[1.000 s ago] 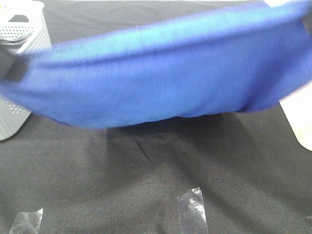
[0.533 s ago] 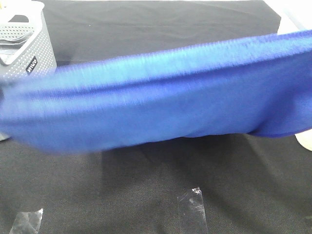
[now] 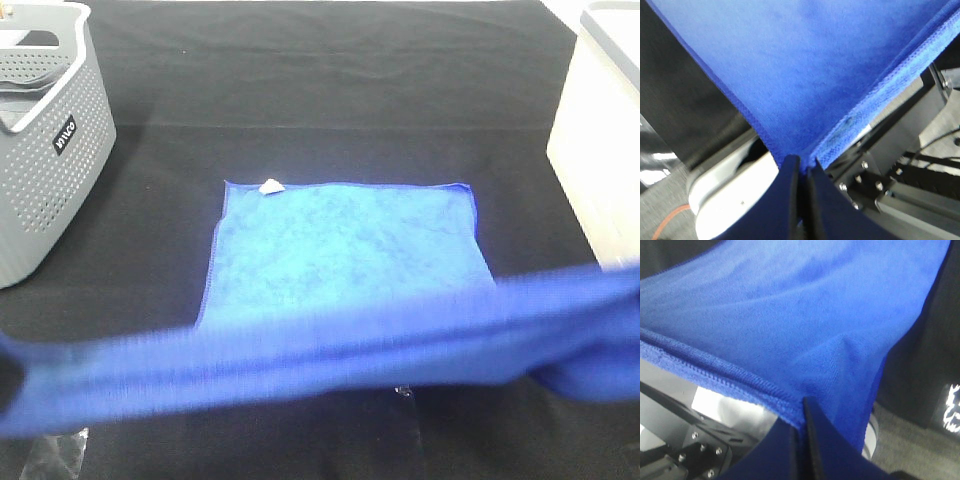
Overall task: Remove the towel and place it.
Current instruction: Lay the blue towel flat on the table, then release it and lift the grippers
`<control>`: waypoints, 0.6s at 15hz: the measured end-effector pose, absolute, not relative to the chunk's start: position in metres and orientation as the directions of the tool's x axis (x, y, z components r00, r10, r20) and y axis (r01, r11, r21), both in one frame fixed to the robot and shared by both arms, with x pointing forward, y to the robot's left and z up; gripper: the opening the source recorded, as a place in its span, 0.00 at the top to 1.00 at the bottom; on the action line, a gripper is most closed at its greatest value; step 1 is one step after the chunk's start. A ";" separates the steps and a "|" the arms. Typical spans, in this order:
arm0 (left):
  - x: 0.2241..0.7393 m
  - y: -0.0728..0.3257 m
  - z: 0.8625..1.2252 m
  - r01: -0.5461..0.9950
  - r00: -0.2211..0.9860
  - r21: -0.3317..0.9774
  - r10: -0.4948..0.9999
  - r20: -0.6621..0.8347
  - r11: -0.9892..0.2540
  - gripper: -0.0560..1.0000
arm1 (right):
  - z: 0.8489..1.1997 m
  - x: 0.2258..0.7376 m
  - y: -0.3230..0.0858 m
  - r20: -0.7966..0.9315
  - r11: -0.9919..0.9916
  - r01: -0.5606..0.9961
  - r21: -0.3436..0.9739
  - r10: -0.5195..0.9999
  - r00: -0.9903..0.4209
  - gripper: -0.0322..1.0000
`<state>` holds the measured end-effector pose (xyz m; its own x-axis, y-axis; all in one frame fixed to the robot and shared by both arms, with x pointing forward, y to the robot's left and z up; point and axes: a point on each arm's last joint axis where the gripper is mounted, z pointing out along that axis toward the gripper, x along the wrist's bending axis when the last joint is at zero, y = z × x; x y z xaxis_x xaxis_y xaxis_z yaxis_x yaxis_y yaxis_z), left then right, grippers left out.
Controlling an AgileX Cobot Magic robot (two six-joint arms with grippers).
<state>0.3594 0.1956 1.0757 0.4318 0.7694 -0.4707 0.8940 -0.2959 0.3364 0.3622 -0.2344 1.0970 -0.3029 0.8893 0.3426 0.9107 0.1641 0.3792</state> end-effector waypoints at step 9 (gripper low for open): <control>0.318 0.188 1.026 0.916 0.373 0.089 0.750 -0.547 -0.391 0.95 | 1.045 0.332 -0.233 0.469 0.099 0.974 0.203 0.864 -0.186 0.97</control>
